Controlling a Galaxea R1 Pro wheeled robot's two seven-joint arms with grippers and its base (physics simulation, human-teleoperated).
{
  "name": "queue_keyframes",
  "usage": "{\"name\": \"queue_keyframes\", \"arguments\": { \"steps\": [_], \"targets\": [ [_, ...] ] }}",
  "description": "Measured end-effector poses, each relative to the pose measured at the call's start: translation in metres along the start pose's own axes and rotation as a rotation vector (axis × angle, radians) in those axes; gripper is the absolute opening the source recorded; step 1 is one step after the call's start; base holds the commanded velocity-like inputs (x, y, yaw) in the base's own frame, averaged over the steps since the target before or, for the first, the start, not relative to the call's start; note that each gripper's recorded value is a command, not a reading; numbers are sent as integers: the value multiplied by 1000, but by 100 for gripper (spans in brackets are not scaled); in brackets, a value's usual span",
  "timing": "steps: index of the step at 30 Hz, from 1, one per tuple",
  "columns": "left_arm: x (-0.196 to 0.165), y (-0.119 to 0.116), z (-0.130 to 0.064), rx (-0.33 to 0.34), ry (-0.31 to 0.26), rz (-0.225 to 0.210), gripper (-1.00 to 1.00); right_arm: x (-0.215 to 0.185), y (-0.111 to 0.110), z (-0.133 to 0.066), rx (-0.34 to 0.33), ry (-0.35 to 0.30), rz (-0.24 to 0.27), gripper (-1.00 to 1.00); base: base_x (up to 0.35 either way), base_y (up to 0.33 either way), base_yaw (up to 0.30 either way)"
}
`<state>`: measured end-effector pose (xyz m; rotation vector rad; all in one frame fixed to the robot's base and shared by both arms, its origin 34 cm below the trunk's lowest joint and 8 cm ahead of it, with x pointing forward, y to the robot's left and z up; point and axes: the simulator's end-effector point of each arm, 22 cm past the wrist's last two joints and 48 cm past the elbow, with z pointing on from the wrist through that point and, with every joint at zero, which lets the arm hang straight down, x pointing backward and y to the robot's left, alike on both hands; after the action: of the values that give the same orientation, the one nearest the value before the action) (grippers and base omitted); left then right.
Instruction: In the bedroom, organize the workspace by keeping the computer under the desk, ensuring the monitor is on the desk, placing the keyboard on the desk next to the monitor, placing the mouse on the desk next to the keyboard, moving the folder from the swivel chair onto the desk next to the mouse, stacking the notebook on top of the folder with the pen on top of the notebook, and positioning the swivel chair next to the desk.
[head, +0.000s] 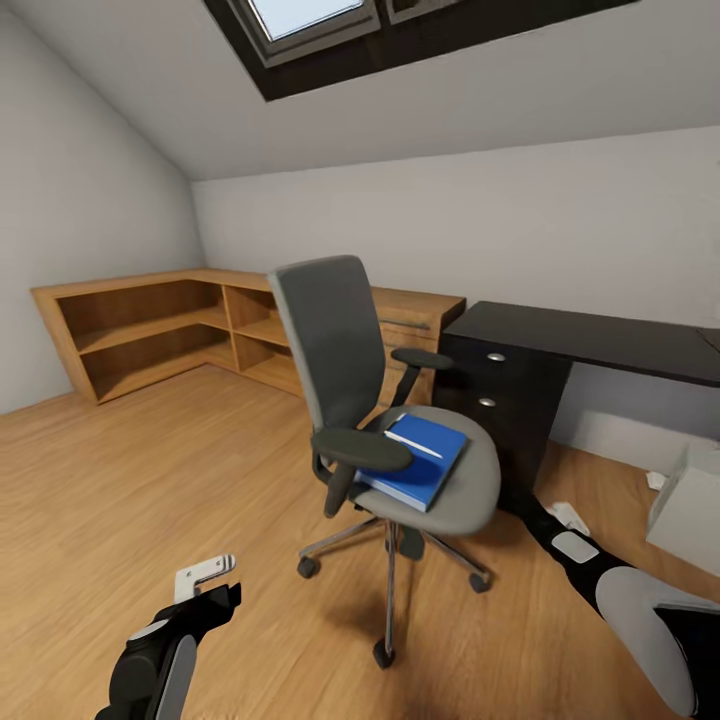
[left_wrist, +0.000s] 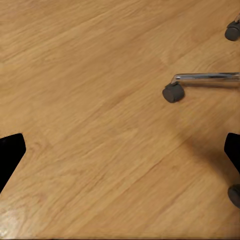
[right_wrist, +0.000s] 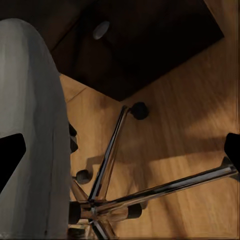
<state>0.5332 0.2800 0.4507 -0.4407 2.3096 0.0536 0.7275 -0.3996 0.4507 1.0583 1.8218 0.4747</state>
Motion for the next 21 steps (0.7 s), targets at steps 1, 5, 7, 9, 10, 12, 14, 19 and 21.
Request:
{"name": "queue_keyframes", "arguments": {
  "steps": [1,5,7,9,10,12,14,19,21],
  "targets": [
    [0,0,0,0,0,0,100,0,0,0,1,0,0,100,-132,0,0],
    [0,0,0,0,-1,0,100,1,0,0,1,1,0,100,-30,0,0],
    [0,0,0,0,-1,0,100,1,0,0,1,1,0,100,-13,0,0],
    [0,0,0,0,-1,0,100,1,0,0,0,1,0,100,-8,0,0],
    [0,0,0,0,-1,0,100,1,0,0,1,1,0,100,-6,0,0],
    [0,0,0,0,-1,0,100,1,0,0,1,2,0,100,-3,0,0],
    [0,0,0,-1,-1,0,100,1,0,0,1,2,0,100,-1,0,0],
    [0,0,0,-1,0,0,100,2,-1,0,3,3,0,100,-68,0,0],
    [0,0,0,-1,0,0,100,2,-1,0,3,3,0,100,-129,0,0]
  ]
}}
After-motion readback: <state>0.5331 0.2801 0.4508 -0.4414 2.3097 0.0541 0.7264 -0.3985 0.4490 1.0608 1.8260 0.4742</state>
